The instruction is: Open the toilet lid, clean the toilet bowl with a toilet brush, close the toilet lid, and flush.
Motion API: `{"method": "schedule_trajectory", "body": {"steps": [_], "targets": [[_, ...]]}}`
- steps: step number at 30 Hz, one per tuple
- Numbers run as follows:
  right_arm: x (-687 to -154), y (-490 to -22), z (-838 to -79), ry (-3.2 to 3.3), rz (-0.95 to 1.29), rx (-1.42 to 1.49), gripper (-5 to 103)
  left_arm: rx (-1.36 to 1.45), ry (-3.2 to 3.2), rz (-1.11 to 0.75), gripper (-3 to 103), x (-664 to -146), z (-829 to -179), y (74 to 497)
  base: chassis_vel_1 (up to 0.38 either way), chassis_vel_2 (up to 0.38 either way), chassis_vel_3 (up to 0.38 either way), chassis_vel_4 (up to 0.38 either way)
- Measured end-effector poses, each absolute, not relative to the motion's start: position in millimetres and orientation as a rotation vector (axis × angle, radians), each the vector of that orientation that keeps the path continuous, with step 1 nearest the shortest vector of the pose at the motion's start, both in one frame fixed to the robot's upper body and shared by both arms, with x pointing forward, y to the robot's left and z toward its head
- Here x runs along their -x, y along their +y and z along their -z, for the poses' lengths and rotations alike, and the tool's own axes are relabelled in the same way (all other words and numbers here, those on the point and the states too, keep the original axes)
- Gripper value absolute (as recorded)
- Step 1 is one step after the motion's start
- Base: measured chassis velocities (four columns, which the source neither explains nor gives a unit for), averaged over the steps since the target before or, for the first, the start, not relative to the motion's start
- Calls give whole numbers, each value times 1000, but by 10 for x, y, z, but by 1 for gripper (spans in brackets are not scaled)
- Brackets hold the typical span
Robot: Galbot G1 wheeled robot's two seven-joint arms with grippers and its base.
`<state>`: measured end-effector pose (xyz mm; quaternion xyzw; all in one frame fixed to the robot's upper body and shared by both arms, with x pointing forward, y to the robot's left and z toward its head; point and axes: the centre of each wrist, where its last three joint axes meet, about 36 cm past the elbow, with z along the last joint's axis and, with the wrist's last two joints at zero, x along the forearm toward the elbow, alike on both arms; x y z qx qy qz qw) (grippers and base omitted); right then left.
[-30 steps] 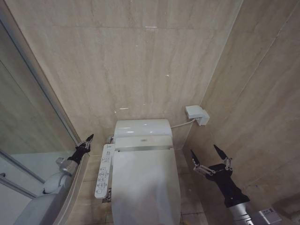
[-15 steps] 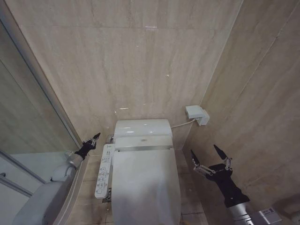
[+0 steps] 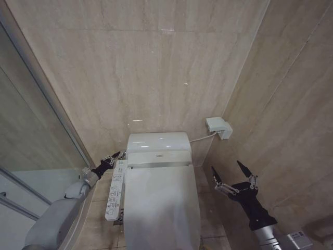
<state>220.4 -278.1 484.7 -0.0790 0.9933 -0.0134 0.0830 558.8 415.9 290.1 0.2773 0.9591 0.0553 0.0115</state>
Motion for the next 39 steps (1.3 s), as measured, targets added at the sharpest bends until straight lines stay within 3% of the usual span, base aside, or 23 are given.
{"method": "schedule_trajectory", "body": {"steps": [24, 39], "targets": [[-2204, -2781, -4847, 2966, 40, 236, 100, -1044, 2945, -341, 0, -5538, -3158, 4793, 0, 0, 0, 0], [-2204, -2781, -4847, 2966, 40, 236, 100, -1099, 2926, -404, 0, -5667, -3092, 4860, 0, 0, 0, 0]]}}
